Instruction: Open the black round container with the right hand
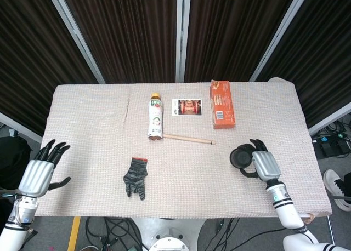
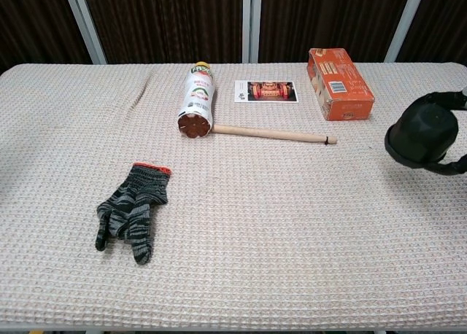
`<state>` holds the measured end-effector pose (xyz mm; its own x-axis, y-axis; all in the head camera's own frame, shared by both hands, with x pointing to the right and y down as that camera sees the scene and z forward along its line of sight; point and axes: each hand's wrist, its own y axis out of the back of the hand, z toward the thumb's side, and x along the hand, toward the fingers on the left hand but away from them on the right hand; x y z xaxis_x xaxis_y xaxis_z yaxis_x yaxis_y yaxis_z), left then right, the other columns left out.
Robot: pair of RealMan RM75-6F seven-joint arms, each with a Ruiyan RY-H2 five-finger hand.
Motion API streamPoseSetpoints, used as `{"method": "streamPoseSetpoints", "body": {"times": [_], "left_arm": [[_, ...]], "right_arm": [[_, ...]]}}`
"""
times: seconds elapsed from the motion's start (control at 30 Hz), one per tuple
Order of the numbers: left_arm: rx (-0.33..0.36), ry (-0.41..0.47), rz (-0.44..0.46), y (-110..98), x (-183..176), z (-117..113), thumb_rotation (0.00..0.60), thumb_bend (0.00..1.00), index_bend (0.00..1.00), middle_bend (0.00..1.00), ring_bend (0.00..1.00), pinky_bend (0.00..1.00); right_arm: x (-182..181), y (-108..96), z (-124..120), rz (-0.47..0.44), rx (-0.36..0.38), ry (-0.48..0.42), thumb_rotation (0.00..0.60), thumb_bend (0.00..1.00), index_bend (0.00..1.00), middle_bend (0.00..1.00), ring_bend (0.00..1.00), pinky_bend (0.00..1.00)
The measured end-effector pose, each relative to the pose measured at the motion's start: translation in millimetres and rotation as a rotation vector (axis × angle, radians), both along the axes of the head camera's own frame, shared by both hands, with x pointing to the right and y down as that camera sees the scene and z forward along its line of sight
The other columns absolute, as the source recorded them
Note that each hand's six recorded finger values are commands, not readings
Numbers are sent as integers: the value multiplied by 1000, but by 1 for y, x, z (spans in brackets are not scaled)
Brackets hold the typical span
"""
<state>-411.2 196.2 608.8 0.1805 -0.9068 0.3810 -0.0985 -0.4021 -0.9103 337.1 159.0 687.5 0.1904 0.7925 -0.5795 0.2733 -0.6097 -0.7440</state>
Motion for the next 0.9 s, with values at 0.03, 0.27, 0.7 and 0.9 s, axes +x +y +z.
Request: {"method": "streamPoseSetpoints", "body": {"times": [0.03,0.27,0.7,0.9], "left_arm": [[1,1,1,0,0,0,600,126,138,108,0,172],[-7,4,9,0,4,4,600,125,138,108,0,172],[-16,5,1,2,1,3,600,126,138,108,0,172],[-29,12,5,4,3,8,600,126,138,108,0,172]], "right_arm": [[-6,-1,-3,-10,7,-17,600,293,465,466,77,0],[-23,-24,-73,-9,326,-129,600,287,468,477,77,0],[1,-24,-80,32,469,-25,600,289,467,480,80,0],[14,-6,-17,4,179,92,600,290,466,481,82,0]]}}
